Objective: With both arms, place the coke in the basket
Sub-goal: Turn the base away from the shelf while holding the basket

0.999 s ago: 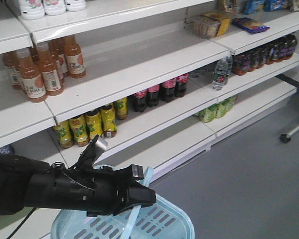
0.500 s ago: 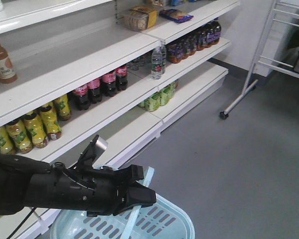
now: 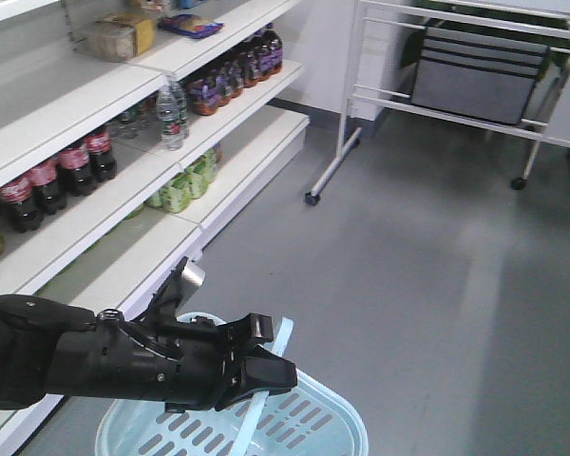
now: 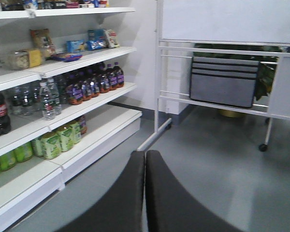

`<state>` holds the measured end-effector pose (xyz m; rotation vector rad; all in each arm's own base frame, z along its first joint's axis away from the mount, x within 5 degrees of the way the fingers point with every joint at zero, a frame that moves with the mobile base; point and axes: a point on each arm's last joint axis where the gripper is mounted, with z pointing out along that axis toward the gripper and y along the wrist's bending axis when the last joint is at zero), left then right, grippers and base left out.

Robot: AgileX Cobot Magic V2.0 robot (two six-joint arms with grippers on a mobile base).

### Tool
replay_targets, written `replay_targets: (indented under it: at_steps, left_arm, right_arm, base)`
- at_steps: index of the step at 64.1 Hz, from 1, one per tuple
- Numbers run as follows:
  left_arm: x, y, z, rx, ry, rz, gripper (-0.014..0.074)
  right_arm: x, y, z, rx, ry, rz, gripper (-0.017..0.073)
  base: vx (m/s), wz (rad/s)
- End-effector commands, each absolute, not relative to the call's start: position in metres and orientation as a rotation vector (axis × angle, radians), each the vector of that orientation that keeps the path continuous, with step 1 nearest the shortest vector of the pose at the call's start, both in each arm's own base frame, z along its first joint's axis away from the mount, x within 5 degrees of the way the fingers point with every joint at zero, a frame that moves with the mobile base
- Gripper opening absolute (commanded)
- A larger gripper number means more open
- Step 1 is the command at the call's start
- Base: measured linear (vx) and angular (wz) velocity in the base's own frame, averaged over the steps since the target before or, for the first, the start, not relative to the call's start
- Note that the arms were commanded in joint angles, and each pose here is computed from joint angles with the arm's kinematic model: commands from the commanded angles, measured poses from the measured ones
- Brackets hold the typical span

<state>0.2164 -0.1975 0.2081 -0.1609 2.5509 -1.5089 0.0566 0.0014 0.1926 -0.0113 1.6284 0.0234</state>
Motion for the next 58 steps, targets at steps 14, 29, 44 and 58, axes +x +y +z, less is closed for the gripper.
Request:
replay_targets:
  at_steps: [14,29,44,58]
  left_arm:
    - [0.2154,-0.2016,0.2332,-0.186,2.437,-1.657,-0.0006]
    - [0.2154,-0.2016,0.2332,-0.186,2.437,-1.657,-0.0006]
    - [0.2154,-0.2016,0.2332,-0.186,2.437,-1.657,-0.0006]
    - [0.2154,-0.2016,0.2332,-0.186,2.437,-1.657,-0.0006]
  right_arm:
    - [0.0561,0.0009,0.1981,-0.010,1.543,0.013,-0.0010]
    - [0.0561,0.0009,0.1981,-0.010,1.543,0.013,-0.0010]
    - [0.0561,0.0009,0.1981,-0.010,1.543,0.013,-0.0010]
    - [0.0561,0.0009,0.1981,-0.010,1.543,0.013,-0.0010]
  base:
    - [-0.08,-0.57]
    - [-0.07,-0.51]
    - [-0.06,-0.44]
    - [-0.04,-0.27]
